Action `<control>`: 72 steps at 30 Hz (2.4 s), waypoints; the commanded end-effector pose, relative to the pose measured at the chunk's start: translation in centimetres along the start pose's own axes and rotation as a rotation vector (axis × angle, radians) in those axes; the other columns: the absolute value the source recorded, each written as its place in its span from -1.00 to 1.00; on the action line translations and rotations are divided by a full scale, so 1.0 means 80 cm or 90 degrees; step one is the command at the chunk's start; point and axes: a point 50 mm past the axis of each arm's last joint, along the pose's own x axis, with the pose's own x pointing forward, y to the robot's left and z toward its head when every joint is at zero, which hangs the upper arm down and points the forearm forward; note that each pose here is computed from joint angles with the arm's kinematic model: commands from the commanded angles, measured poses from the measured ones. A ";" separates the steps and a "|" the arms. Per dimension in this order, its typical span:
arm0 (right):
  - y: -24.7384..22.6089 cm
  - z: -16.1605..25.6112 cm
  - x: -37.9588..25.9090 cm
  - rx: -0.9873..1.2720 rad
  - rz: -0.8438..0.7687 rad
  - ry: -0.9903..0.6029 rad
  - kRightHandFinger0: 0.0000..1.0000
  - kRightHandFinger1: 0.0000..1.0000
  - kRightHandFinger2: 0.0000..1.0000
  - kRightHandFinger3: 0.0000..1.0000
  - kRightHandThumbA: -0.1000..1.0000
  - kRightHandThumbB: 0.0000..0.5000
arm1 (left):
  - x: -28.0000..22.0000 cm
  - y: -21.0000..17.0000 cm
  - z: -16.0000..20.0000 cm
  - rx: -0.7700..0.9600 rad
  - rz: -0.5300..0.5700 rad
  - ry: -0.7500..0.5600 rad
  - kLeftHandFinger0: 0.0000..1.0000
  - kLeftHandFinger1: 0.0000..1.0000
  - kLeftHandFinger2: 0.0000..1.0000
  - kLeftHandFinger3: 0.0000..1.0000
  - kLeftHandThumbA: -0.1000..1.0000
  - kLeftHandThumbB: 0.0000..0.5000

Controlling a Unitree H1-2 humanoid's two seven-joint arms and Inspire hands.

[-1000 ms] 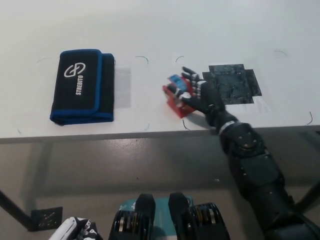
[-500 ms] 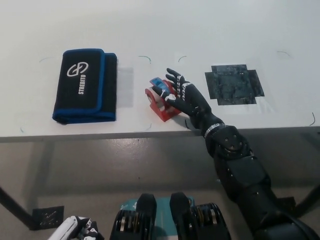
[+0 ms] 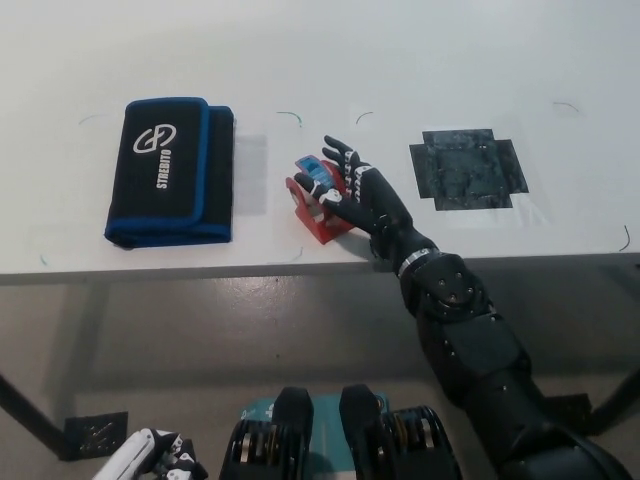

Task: Use the right hand to move the tape on the right hand side to the notebook on the left hand side

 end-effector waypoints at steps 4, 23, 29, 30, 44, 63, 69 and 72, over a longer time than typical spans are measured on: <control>0.030 0.046 0.025 -0.030 0.036 -0.088 1.00 1.00 1.00 1.00 1.00 1.00 | -0.005 0.013 0.012 0.025 -0.001 -0.021 -0.16 -0.21 -0.10 0.10 -0.01 -0.77; -0.055 0.079 0.005 -0.096 0.000 -0.128 1.00 1.00 1.00 1.00 0.83 1.00 | -0.004 0.013 0.010 0.018 0.001 -0.020 -0.16 -0.20 -0.09 0.11 -0.07 -0.82; -0.115 0.108 -0.031 -0.147 -0.026 -0.166 1.00 1.00 1.00 1.00 0.81 1.00 | -0.003 0.014 0.010 0.022 -0.001 -0.014 -0.17 -0.21 -0.09 0.11 -0.07 -0.81; -0.133 0.117 -0.046 -0.162 -0.049 -0.190 1.00 1.00 1.00 1.00 0.81 1.00 | -0.003 0.014 0.008 0.029 -0.002 -0.020 -0.15 -0.19 -0.08 0.12 -0.03 -0.80; -0.162 0.156 -0.239 -0.283 -0.093 -0.288 1.00 1.00 1.00 1.00 0.93 1.00 | 0.002 0.014 0.003 0.019 -0.005 -0.011 -0.16 -0.21 -0.11 0.09 -0.04 -0.81; -0.111 -0.008 -0.412 -0.230 -0.055 -0.063 1.00 1.00 1.00 1.00 1.00 0.31 | -0.003 0.014 -0.004 0.021 0.006 -0.001 -0.17 -0.17 -0.05 0.14 -0.01 -0.81; -0.103 -0.010 -0.408 -0.222 -0.053 -0.056 1.00 1.00 1.00 1.00 1.00 0.30 | -0.003 0.014 -0.004 0.020 0.007 -0.008 -0.17 -0.16 -0.04 0.14 -0.07 -0.86; -0.104 -0.011 -0.405 -0.224 -0.048 -0.055 1.00 1.00 1.00 1.00 1.00 0.30 | -0.004 0.013 -0.003 0.017 0.012 -0.007 -0.13 -0.14 0.00 0.16 -0.07 -0.88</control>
